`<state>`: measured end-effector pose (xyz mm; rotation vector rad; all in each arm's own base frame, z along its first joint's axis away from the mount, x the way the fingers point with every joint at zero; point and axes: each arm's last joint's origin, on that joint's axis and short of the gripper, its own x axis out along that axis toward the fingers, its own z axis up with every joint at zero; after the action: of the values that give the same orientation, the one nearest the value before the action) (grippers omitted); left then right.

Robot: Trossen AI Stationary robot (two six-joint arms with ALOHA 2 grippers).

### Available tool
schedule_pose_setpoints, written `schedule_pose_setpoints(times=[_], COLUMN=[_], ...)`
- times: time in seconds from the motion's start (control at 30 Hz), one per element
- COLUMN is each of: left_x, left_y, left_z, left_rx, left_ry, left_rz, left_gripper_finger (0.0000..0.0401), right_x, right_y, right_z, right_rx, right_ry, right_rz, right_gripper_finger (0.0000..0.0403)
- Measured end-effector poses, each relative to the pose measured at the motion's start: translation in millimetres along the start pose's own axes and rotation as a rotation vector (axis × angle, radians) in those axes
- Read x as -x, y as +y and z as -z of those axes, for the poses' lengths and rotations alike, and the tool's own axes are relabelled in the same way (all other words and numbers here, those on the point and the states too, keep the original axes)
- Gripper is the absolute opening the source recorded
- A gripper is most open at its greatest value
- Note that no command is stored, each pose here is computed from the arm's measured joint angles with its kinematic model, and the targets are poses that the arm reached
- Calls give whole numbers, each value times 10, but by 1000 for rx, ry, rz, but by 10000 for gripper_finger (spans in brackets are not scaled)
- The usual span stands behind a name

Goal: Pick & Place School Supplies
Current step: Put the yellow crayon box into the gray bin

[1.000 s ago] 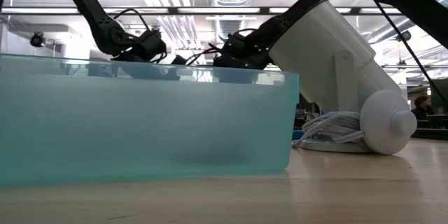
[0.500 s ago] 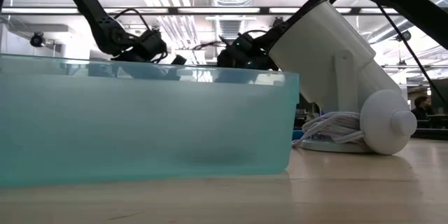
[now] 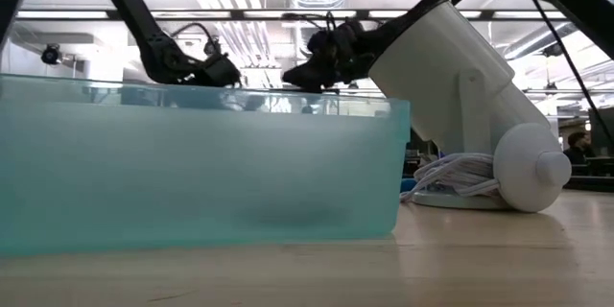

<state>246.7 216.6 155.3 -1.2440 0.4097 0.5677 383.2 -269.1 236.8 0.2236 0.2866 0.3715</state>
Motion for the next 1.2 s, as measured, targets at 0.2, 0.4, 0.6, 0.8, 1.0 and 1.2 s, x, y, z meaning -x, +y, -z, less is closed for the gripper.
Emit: schedule_pose_setpoints(times=[0.2,0.4,0.6,0.8,1.0,1.2], left_x=[-293,-515,-621,-767,-1024,-1092], left_y=[20,17,-38,-254,-373,-481], left_z=[-67,-130,-178,-250,-250,-289], left_rx=[14,21,14,-56,-67,-84], left_ry=[126,162,233,229,267,302], left_rz=[50,45,-20,11,19,-17], left_gripper_finger=[103,103,103,103,103,103], right_x=[140,275,550,857,1076,1205], right_y=[33,79,258,452,635,743], right_z=[-33,114,237,334,434,554], right_rx=[9,-39,-39,-39,-27,-57], right_ry=[-6,12,4,-43,-86,-90], right_rz=[26,45,82,183,228,252], right_gripper_finger=[57,57,57,57,57,57])
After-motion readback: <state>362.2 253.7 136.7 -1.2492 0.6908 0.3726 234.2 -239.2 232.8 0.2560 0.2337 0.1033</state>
